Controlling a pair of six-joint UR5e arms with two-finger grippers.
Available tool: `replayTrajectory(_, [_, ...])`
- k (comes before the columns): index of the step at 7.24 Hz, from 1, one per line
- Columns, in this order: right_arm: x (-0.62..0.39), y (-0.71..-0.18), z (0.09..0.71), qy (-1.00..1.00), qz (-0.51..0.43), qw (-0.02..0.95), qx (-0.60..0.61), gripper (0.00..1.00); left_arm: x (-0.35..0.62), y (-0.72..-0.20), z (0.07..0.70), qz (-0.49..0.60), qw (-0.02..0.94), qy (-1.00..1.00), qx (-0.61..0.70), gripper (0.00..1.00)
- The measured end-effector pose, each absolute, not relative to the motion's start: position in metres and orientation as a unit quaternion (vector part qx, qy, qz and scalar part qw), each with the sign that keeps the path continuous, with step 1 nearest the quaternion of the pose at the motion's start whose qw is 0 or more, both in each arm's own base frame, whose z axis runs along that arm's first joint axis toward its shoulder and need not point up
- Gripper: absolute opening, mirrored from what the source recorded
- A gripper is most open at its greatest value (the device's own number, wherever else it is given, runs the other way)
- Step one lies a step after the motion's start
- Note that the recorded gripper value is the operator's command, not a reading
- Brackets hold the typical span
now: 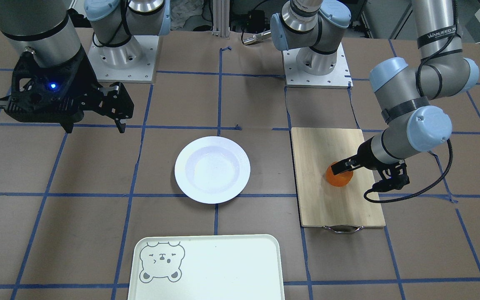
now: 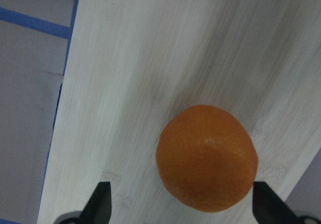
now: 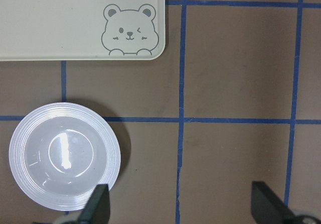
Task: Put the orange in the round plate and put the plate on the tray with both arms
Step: 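Lower the left gripper onto the orange on the cutting board and grasp it, then carry the orange with the left gripper and release it onto the white plate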
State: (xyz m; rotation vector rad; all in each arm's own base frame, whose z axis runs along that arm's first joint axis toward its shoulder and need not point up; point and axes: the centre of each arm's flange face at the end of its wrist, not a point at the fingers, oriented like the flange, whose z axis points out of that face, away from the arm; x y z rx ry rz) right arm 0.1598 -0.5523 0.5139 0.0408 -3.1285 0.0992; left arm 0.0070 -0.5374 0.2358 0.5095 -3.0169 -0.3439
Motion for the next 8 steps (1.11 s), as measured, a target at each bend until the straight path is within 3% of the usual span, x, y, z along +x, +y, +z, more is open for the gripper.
replayTrajectory(3, [0.159,-0.551,0.506,-1.0,0.031,0.005,-0.002,1.0,0.006,-0.541,0.223,-0.118,0.041,-0.978,0.168,1.0])
replayTrajectory(4, [0.159,-0.551,0.505,-0.999,0.032,0.005,-0.005,1.0,0.006,-0.541,0.219,-0.121,0.042,-0.978,0.167,0.81])
replayTrajectory(6, [0.16,-0.552,0.501,-0.999,0.04,0.004,-0.011,1.0,0.006,-0.543,0.211,-0.127,0.044,-0.977,0.164,0.03])
replayTrajectory(8, [0.16,-0.552,0.5,-0.999,0.042,0.004,-0.013,1.0,0.007,-0.546,0.207,-0.127,0.044,-0.977,0.163,0.0])
